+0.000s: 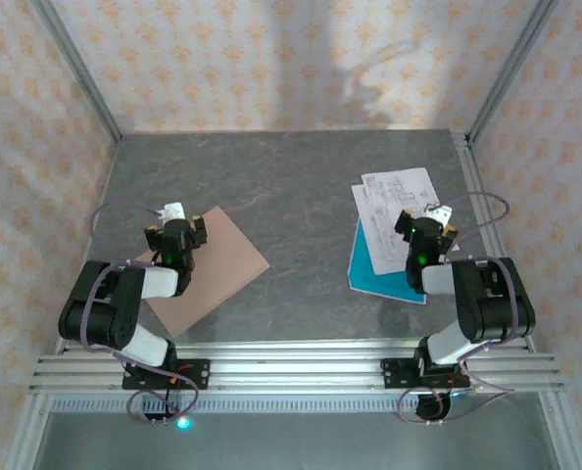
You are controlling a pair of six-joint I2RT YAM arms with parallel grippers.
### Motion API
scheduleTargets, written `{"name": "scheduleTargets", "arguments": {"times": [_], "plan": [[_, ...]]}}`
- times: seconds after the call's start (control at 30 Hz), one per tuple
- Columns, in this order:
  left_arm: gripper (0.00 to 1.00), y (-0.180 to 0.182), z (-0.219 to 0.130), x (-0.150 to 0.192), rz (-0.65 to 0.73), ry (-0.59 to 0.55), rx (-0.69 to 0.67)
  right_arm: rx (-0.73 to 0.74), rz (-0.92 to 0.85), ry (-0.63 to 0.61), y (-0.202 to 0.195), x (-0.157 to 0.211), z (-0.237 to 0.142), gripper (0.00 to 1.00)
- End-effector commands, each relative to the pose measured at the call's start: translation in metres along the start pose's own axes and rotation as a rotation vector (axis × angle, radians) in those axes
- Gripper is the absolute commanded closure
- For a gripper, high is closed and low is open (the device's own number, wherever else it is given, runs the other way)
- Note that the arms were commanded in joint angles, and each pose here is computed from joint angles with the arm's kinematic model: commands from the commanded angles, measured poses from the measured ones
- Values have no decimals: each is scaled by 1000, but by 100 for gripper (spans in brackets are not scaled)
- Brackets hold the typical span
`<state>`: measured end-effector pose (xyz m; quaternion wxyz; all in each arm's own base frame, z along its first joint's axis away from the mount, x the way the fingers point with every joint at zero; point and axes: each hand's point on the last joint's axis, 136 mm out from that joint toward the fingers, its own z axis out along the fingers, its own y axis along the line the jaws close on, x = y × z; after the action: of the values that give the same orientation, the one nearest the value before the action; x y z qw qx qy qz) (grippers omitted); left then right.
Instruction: Put the files into the folder
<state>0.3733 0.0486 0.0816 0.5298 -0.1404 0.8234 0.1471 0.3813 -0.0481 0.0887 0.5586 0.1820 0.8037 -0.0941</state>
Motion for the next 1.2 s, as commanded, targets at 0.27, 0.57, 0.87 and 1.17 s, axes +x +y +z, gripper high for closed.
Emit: {"name": "scheduleTargets", "arguments": {"times": [0.27, 0.57, 0.87, 1.17], "plan": [[0, 3, -2, -20, -20, -60, -26, 5, 4, -18, -1, -7, 0, 1], [0, 3, -2, -21, -20, -60, -26, 7, 4, -17, -2, -6, 0, 1], [0, 3, -2, -20, -20, -60, -26, 7, 4, -17, -2, -6, 0, 1], [0, 3, -2, -22, -21, -66, -26, 8, 13, -44, -2, -14, -3, 1]]}}
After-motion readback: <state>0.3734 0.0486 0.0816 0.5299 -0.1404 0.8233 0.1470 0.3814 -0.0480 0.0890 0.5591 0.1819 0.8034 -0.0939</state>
